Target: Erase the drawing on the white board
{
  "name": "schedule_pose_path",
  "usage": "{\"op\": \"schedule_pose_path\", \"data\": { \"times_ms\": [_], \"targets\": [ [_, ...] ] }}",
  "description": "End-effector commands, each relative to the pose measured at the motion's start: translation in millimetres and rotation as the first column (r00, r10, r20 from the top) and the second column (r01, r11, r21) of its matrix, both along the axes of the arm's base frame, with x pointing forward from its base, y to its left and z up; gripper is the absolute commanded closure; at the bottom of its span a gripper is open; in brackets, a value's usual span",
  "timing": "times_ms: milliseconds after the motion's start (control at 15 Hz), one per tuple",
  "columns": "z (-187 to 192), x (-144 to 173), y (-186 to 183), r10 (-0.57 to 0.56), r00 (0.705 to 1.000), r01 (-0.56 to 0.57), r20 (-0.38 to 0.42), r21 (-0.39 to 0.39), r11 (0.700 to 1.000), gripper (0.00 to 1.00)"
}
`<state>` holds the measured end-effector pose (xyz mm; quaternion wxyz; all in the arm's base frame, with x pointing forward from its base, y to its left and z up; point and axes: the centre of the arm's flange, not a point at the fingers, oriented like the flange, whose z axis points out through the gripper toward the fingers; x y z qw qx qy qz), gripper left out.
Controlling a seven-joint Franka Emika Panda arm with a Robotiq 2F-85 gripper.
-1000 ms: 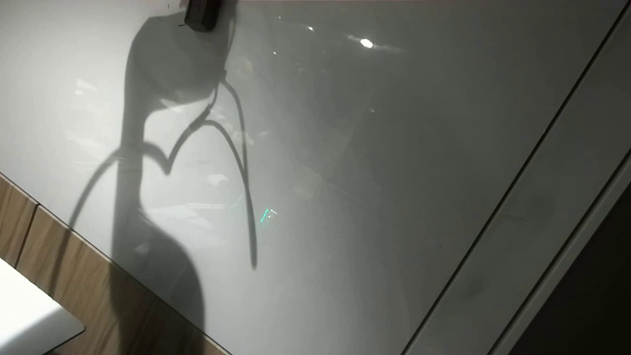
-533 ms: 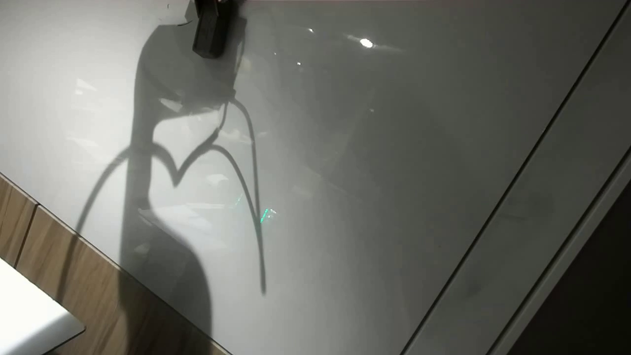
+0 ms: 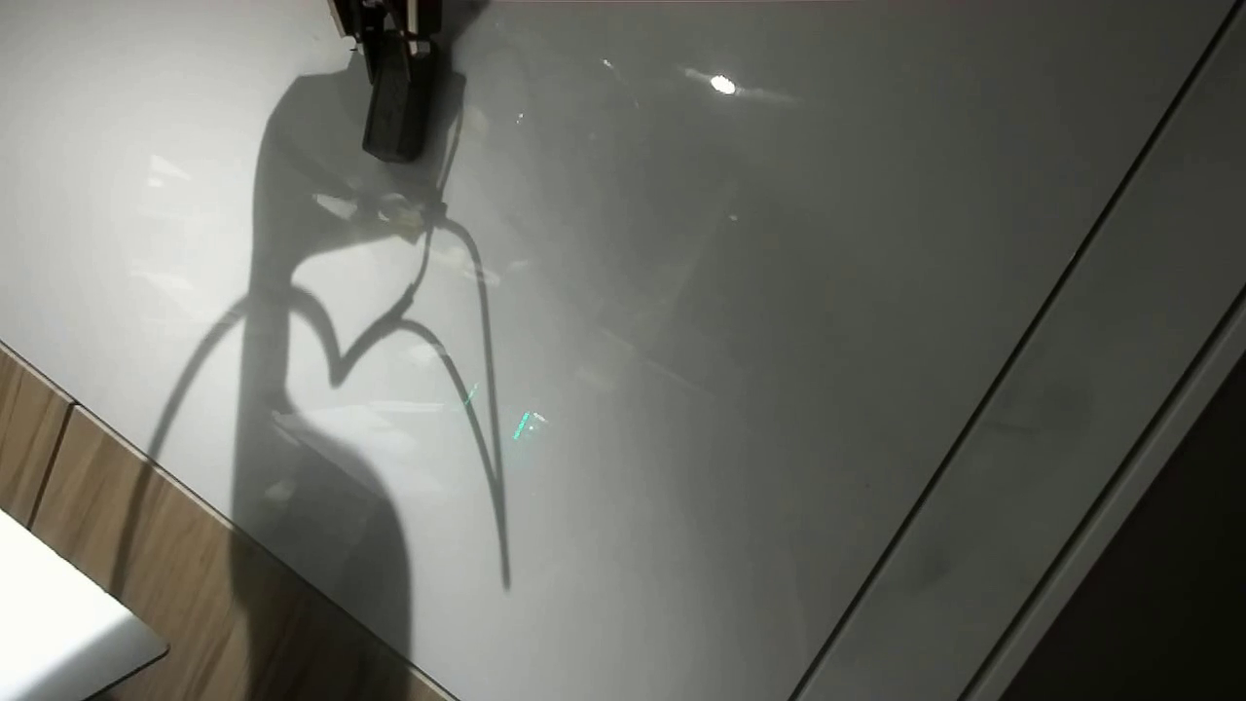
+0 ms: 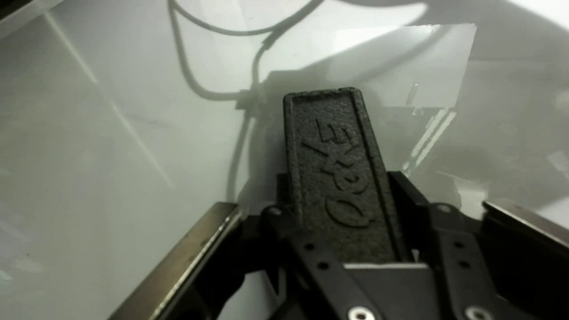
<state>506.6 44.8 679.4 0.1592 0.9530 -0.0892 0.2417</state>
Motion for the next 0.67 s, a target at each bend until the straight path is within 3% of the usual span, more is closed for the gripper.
{"op": "schedule_pose_path", "data": {
  "times_ms": [0, 600],
  "targets": [
    [-11.9, 60.6, 18.5, 0.038, 0.996, -0.038, 0.084, 0.003, 0.999, 0.7],
    [30.1, 28.8, 81.2, 0.099, 0.987, -0.1, 0.128, 0.005, 0.995, 0.7]
  ]
}}
